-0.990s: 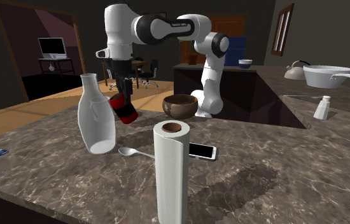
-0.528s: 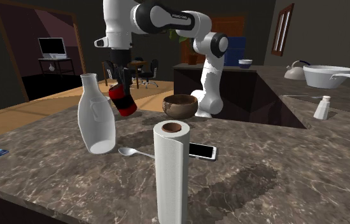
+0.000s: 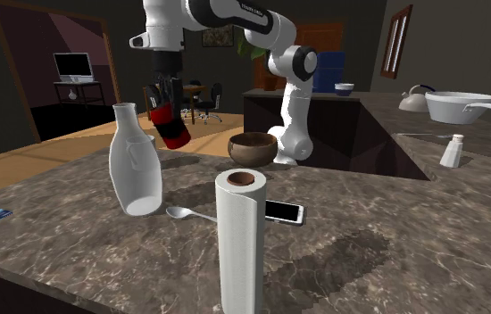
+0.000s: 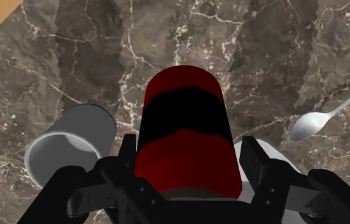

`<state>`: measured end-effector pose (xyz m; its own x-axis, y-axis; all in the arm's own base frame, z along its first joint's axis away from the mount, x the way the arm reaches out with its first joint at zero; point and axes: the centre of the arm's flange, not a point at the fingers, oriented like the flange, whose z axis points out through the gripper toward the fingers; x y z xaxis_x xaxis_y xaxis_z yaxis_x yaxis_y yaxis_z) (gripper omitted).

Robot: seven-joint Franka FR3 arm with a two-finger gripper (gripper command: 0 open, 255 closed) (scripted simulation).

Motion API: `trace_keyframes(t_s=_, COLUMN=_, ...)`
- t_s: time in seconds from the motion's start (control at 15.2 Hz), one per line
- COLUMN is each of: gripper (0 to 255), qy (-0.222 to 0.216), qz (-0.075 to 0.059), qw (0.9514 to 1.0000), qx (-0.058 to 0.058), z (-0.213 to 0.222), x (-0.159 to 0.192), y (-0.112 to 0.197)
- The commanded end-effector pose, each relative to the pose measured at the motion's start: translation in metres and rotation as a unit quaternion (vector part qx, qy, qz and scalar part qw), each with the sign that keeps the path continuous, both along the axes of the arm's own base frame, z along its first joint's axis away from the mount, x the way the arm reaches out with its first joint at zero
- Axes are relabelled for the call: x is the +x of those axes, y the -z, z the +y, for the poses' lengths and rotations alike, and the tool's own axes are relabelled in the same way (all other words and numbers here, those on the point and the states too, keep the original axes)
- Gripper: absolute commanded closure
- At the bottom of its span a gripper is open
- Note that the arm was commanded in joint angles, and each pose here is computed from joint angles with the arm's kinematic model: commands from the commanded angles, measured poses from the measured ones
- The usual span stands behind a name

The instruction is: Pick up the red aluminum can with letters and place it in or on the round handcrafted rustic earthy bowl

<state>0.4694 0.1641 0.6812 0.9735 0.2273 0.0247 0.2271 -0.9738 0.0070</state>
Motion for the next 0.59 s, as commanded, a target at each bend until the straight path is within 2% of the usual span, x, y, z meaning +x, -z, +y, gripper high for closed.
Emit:
trace_keyframes(t_s=0.0, gripper=255, qy=0.000, qz=0.000, qw=1.0000, qx=0.000, z=0.001, x=0.001, y=-0.010)
trace_keyframes(t_s=0.53, gripper=255, qy=0.000, qz=0.000, qw=1.0000, qx=0.000, z=0.001, x=0.001, y=-0.052)
